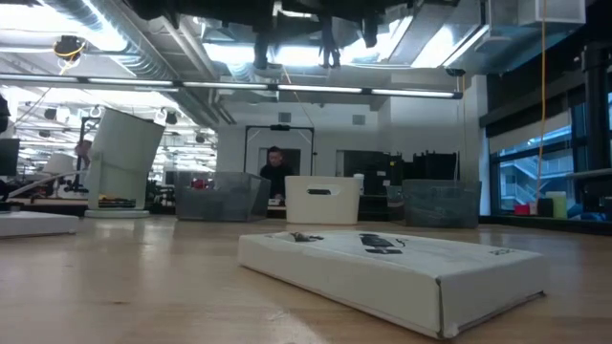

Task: Pick and place items into bin
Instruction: Put the purple charger cable into the right black bin

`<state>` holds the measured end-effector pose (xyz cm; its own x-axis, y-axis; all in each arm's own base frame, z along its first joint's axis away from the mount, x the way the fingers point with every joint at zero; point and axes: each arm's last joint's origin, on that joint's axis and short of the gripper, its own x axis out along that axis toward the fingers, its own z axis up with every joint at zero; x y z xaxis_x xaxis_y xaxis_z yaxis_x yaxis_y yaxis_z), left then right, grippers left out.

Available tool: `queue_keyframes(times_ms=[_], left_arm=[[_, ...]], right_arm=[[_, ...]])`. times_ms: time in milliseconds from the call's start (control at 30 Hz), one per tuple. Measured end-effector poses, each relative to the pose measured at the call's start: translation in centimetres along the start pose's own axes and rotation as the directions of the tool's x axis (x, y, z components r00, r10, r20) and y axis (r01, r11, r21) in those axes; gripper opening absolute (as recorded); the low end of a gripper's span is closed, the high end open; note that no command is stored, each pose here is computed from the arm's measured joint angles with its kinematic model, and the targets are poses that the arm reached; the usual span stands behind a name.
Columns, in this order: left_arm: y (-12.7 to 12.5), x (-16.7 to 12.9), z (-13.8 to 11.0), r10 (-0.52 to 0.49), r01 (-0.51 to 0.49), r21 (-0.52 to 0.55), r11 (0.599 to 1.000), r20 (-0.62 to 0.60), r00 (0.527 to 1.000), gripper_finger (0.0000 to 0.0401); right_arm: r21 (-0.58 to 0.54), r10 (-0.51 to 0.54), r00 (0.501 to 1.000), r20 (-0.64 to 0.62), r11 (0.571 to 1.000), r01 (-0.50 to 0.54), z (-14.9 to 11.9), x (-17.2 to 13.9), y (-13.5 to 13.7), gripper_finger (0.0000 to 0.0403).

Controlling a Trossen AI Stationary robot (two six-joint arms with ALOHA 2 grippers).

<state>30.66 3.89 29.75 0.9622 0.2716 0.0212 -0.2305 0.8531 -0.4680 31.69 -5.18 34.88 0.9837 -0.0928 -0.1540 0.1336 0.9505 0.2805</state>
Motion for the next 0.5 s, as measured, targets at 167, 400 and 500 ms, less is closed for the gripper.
queue_keyframes(times_ms=[167,400,500], left_arm=[[0.3,-0.1,0.4,0.033,-0.034,0.049,0.998,0.018,0.999,0.0146],[1.2,-0.9,0.7,0.116,-0.111,0.096,0.989,-0.045,0.992,0.0149],[2.0,-1.7,1.4,0.191,-0.179,0.161,0.971,-0.062,0.98,0.0146]], right_arm=[[0.009,-0.027,1.0,-0.004,1.0,0.027,0.3,-0.5,-0.8,0.0037],[0.06,-0.133,0.991,0.008,0.989,0.133,1.5,-2.2,-3.2,0.0038],[0.067,-0.274,0.961,-0.023,0.959,0.275,2.1,-3.1,-4.7,0.0037]])
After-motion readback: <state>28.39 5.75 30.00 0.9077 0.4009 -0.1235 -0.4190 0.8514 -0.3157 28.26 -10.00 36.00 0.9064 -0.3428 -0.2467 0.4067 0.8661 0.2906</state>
